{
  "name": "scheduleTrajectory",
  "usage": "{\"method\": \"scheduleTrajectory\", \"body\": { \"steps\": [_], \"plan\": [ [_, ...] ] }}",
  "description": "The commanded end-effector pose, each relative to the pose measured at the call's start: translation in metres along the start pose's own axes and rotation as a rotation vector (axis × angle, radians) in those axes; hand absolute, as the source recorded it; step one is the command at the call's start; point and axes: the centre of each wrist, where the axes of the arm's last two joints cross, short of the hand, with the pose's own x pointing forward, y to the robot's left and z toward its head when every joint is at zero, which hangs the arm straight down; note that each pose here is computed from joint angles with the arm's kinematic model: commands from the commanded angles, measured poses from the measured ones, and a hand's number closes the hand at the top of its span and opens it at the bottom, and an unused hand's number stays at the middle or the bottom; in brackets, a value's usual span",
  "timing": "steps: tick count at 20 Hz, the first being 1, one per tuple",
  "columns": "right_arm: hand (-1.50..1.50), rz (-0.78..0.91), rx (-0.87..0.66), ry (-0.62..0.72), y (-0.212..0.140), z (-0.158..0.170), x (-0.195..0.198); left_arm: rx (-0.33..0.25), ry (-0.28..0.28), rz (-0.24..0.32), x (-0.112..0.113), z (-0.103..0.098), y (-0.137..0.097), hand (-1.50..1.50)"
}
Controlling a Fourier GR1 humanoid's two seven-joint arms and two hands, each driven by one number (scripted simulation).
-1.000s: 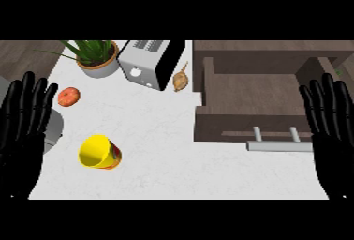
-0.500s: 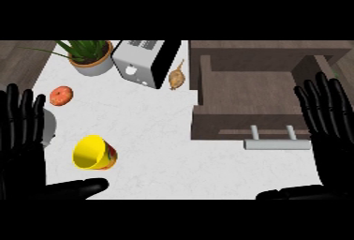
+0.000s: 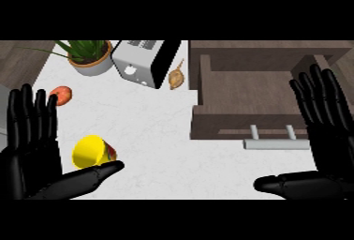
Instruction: Pick up the cup, place it into the drawer and close the drawer
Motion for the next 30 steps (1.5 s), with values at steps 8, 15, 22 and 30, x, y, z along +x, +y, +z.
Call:
{"method": "scheduleTrajectory", "body": {
  "steps": [8, 15, 22, 30],
  "plan": [
    [-1.5, -0.022, 0.003, 0.005, 0.012, 0.01, 0.001, 0.023, 0.033, -0.016, -0.007, -0.01, -0.009, -1.5],
    [-1.5, 0.005, -0.03, -0.013, -0.005, 0.0, -0.001, 0.07, 0.077, -0.031, 0.001, 0.018, 0.006, -1.5],
    [-1.5, 0.007, 0.002, -0.007, -0.006, -0.018, -0.011, 0.111, 0.122, -0.042, -0.043, 0.014, 0.027, -1.5],
    [-1.5, 0.007, -0.003, 0.004, 0.002, -0.004, 0.006, 0.167, 0.197, -0.072, -0.074, 0.043, 0.057, -1.5]
  ]
}}
